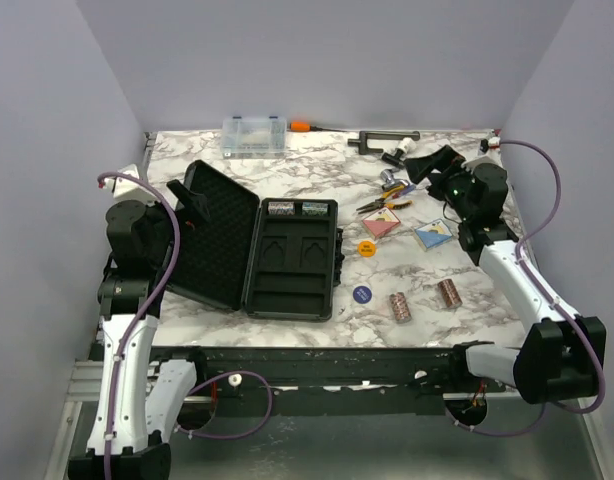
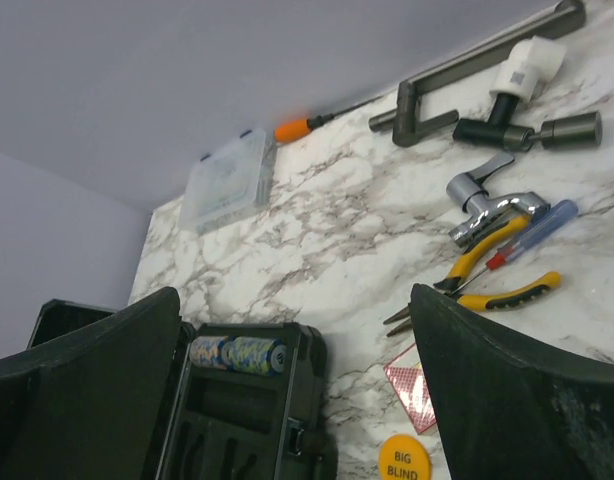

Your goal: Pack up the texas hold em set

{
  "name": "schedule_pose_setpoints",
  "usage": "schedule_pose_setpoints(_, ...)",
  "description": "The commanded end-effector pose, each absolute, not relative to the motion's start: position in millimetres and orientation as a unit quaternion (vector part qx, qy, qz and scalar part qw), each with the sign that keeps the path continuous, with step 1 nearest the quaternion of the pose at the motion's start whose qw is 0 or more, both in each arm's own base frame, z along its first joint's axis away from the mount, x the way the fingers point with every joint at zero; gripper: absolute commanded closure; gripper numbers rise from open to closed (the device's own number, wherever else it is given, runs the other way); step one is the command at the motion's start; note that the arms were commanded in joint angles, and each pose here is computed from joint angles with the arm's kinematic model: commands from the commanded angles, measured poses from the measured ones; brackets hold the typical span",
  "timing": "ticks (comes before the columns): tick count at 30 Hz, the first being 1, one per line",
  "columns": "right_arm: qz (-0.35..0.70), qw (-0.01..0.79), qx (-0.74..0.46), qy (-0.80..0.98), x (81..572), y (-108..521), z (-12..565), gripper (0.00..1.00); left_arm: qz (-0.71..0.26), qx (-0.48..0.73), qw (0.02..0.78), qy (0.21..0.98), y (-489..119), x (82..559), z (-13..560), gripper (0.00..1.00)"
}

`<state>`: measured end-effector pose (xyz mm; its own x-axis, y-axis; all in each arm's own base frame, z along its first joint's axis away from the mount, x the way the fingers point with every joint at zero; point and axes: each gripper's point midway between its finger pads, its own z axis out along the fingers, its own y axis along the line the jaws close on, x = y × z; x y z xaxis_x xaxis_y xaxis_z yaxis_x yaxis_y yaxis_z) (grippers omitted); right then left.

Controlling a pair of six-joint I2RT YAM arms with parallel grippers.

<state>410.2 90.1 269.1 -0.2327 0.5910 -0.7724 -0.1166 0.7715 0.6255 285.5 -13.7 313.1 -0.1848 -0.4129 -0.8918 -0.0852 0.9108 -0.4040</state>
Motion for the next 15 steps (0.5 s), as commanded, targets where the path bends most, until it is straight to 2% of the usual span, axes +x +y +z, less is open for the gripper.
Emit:
schedule_pose_setpoints(1, 0.328, 0.544, 0.173, 0.753, 408, 103, 261, 0.00, -0.120, -0.181, 0.585, 0.781, -9, 296, 287, 0.02)
schedule_pose_setpoints(6, 0.337, 0.493, 0.163, 0.786, 397, 113, 237, 0.00, -0.146, -0.150, 0.606, 0.767, -30, 310, 298, 0.02)
schedule_pose_setpoints(15, 0.354, 0.458, 0.112, 0.807, 383, 138, 225, 0.00, -0.201, -0.055, 0.529, 0.823, -107, 293, 257, 0.02)
